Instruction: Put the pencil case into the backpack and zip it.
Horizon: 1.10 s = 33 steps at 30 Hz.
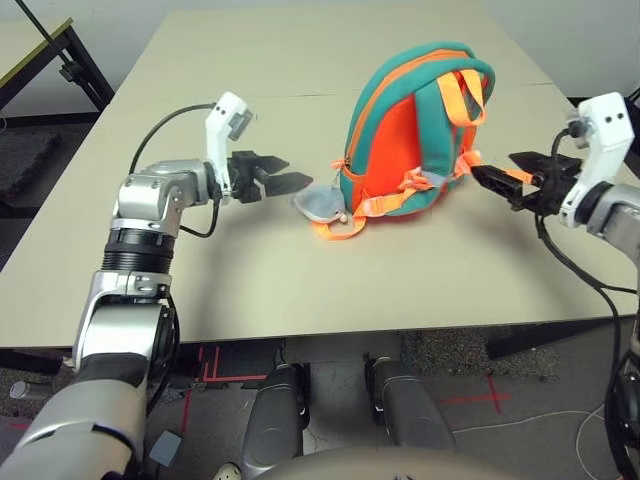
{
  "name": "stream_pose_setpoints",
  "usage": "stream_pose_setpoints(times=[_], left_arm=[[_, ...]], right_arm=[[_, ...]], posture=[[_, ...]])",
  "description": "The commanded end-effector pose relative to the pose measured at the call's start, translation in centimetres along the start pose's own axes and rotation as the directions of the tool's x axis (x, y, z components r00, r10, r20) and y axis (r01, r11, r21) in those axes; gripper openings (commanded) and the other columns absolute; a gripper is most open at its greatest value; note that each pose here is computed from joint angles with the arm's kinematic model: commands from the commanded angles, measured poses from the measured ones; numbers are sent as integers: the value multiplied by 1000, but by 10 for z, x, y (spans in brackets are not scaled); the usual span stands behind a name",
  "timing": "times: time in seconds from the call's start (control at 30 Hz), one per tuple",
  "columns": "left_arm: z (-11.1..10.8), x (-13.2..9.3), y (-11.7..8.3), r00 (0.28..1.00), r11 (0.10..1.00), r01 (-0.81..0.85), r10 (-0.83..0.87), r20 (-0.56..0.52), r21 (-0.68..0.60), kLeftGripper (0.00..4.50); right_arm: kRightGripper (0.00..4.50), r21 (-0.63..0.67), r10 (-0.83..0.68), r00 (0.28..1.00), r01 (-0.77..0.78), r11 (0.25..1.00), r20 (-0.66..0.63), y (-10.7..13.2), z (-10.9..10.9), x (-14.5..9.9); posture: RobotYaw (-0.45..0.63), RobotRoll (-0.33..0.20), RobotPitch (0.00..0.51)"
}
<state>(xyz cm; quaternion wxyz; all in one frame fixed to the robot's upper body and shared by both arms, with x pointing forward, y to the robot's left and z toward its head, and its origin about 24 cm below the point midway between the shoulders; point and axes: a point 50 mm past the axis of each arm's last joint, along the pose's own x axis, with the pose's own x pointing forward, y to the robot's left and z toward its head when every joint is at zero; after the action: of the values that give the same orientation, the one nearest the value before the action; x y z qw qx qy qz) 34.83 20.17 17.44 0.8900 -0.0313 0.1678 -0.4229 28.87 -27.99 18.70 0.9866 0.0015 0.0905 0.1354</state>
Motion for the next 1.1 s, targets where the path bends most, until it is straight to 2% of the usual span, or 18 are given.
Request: stream_pose_setpoints(times=[0.03,0.17,0.27,0.53,0.83,1.1], left_arm=[[-3,-9,3,999,999,-37,38,16,-19,4500],[-4,-14,9,992,994,-106,108,65,-30,4500],[-3,-22,21,956,971,-235,239,167,-47,4500],[-25,-46,41,851,893,-443,446,277,-79,4500],[-48,-75,63,676,733,-665,671,303,-141,4500],[-54,-91,74,581,646,-746,749,318,-159,4500]], right_arm=[[4439,17,-55,998,55,998,23,-12,-3,-4],[4439,17,-110,993,110,994,37,-18,-4,-2],[4439,27,-197,978,195,980,64,-26,-7,1],[4439,35,-339,933,337,941,124,-42,-16,10],[4439,51,-399,894,398,916,202,-54,-29,15],[4439,42,-417,885,418,908,205,-59,-42,15]], posture=[[-189,0,146],[-186,0,148],[-180,0,149],[-152,0,153],[-117,0,167],[-102,0,176]])
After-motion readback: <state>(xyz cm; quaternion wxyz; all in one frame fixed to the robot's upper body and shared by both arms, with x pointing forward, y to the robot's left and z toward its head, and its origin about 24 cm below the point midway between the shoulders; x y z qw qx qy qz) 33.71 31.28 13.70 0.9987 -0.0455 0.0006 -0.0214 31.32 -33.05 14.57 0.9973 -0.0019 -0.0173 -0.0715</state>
